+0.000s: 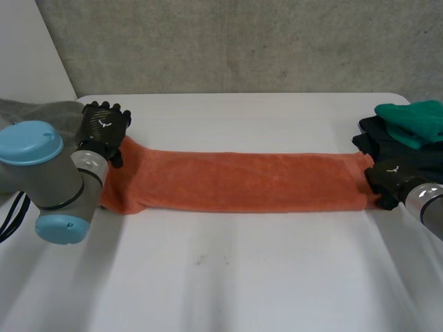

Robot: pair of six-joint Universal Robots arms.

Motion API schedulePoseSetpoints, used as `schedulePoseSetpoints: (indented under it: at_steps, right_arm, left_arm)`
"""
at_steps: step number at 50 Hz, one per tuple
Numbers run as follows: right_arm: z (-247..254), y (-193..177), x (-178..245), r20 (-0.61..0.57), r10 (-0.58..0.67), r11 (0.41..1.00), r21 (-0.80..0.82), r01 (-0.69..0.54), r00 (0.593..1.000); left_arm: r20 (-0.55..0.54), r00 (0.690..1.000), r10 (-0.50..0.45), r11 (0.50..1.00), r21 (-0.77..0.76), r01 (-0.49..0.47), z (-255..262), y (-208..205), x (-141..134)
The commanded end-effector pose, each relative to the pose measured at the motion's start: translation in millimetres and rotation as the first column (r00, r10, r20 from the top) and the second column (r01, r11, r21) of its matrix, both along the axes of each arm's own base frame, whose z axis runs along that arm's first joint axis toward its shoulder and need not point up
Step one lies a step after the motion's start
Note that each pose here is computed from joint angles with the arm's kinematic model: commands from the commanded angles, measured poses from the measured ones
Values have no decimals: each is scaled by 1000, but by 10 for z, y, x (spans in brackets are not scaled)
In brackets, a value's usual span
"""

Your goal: Fold the laundry.

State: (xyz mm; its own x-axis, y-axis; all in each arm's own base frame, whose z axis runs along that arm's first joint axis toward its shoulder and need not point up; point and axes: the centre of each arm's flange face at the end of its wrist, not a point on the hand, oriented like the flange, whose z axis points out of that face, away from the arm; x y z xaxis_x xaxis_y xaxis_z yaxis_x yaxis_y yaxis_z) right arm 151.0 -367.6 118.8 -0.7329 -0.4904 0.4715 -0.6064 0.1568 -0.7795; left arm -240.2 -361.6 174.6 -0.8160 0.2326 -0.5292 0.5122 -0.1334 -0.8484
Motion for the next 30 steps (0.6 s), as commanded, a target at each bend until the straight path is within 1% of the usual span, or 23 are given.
schedulePoseSetpoints:
  at_steps: [1,6,7,9,10,14,16,18,20,24,25,26,28,29,30]
  right_arm:
    - [166,-140,-386,-48,-171,983,-83,166,984]
    - [237,-150,-715,-80,-211,974,-101,203,974]
    - [234,-169,-865,-109,-234,969,-105,223,966]
    - [232,-186,-1018,-144,-259,963,-114,244,955]
    - [236,-199,-1206,-188,-290,955,-125,270,938]
    - [271,-225,-1549,-281,-340,938,-161,306,897]
    - [289,-235,-1641,-309,-353,934,-175,312,883]
    - [293,-234,-1623,-320,-345,937,-177,302,882]
    - [326,-242,-1550,-311,-331,940,-188,284,891]
    - [564,-230,-1052,-250,-255,949,-252,191,934]
    - [690,-203,-776,-222,-205,947,-293,135,953]
    - [746,-180,-631,-212,-173,944,-313,101,962]
    - [842,-116,-335,-197,-104,936,-350,29,975]
    - [927,-43,-50,-189,-37,921,-387,-40,981]
    - [959,2,106,-185,2,912,-403,-77,983]
  left_arm:
    - [-8,1000,1,1000,-26,-1,150,61,24]
    - [-19,1000,8,998,-64,-10,326,89,59]
    - [-22,1000,7,998,-68,-8,359,113,64]
    - [-28,1000,8,997,-71,-10,389,143,79]
    - [-30,1000,8,997,-72,-10,403,160,84]
    - [-50,999,8,998,-60,-11,443,291,131]
    - [-59,998,9,998,-58,-13,460,332,149]
    - [-75,997,9,999,-52,-13,475,385,168]
    - [-86,996,7,999,-47,-11,484,421,172]
    - [-107,994,5,999,-37,-9,511,497,187]
    - [-111,994,5,999,-35,-9,517,506,189]
    - [-117,993,5,999,-32,-9,532,531,196]
    - [-119,993,5,1000,-30,-9,551,556,203]
    - [-118,993,5,1000,-27,-9,550,569,207]
    - [-119,993,7,1000,-24,-10,563,592,219]
